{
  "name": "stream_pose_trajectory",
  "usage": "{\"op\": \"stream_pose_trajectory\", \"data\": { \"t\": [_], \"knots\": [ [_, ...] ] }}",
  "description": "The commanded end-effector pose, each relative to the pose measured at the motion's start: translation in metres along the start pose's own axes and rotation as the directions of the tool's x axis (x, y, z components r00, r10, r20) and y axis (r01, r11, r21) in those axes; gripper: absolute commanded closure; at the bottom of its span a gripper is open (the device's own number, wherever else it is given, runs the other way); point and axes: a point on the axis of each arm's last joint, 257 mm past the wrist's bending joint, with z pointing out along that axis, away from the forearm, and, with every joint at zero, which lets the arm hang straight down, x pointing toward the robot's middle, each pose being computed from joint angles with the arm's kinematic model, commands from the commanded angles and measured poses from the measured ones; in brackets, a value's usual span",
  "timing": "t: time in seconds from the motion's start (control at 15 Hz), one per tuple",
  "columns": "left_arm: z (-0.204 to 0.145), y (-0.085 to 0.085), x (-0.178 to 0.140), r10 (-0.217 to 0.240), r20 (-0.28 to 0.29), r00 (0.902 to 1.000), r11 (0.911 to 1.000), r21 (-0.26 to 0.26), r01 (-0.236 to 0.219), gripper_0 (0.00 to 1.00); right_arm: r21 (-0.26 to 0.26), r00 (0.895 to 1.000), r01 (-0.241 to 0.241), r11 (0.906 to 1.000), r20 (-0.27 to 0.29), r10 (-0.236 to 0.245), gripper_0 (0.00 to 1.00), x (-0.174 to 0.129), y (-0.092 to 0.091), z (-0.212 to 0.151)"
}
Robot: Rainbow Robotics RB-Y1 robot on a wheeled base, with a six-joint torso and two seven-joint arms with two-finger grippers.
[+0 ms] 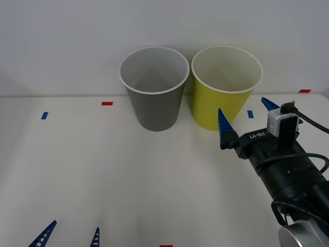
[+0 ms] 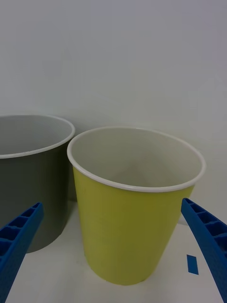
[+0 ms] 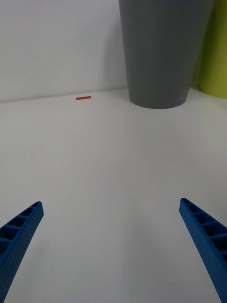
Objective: Put cans in the gray bin and PET bottles in the light green bin.
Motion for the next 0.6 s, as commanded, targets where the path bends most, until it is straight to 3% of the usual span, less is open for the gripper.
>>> {"op": "stream_pose_trajectory", "data": {
  "t": [0.07,0.2,0.4,0.6],
  "knots": [
    [0.0,0.0,0.0,0.0,0.0,1.0,1.0,0.0,0.0,0.0,0.049,1.0,-0.002,0.9988,-0.002,0.002,0.0,0.006,-0.013,-0.009],
    [0.0,0.0,0.0,0.0,0.0,1.0,1.0,0.0,0.0,0.0,0.061,1.0,0.027,0.9978,-0.009,-0.027,0.0,0.011,-0.02,-0.014],
    [0.0,0.0,0.0,0.0,0.0,1.0,1.0,0.0,0.0,0.0,0.091,0.998,0.034,0.9953,0.055,-0.039,0.0,0.034,-0.03,-0.029],
    [0.0,0.0,0.0,0.0,0.0,1.0,1.0,0.0,0.0,0.0,0.1,0.997,0.056,0.9934,0.039,-0.06,0.0,0.055,-0.037,-0.058]
  ]
}}
